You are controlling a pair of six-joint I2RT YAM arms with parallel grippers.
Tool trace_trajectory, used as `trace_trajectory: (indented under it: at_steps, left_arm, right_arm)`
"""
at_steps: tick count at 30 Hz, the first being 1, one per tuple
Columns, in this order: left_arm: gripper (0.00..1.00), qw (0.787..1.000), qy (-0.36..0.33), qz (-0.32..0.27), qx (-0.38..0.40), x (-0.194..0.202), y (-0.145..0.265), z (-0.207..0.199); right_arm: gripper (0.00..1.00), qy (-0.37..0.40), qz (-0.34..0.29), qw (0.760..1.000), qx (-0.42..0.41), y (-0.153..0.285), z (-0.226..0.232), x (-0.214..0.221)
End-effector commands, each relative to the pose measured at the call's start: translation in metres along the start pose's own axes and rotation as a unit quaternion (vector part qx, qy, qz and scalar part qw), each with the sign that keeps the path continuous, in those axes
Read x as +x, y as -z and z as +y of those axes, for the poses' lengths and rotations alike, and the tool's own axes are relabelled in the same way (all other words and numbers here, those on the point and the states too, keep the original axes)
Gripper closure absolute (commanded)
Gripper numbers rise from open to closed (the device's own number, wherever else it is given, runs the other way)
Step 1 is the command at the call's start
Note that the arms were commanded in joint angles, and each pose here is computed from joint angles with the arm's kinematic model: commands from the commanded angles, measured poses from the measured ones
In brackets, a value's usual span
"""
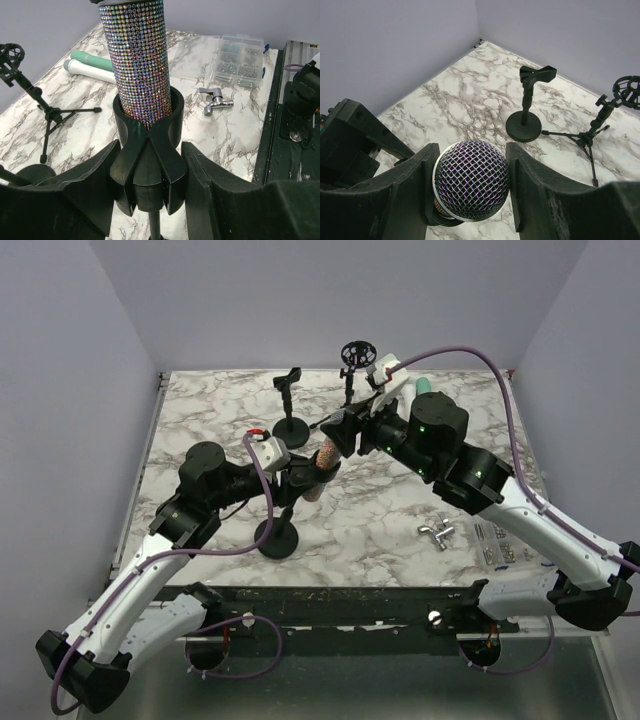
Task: Remove the microphone from the stand
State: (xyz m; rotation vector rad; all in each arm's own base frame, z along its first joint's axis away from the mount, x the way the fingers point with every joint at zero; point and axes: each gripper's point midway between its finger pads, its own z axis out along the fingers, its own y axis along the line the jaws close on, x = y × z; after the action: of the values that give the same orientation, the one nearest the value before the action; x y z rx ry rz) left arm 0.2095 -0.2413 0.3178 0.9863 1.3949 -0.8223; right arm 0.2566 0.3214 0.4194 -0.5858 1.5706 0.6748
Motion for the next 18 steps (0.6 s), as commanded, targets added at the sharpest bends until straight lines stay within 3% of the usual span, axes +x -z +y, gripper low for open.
trace_trajectory:
  at_steps: [1, 12, 18]
  left_arm:
    - [1.00, 1.000, 0.008, 0.017, -0.003, 0.010, -0.005, 0.004]
    - [1.00, 1.000, 0.016, 0.025, -0.002, 0.014, -0.007, 0.006]
    - [1.00, 0.999, 0.022, 0.022, 0.029, 0.012, -0.009, -0.004]
  right_arm:
    - [0.99, -0.045, -0.106, 0.990, -0.079, 0.018, 0.036, -0.082]
    - [0.99, -0.024, -0.163, 0.985, -0.042, 0.039, 0.021, -0.136]
    - [0.99, 0.006, -0.150, 0.974, -0.170, 0.039, 0.066, -0.114]
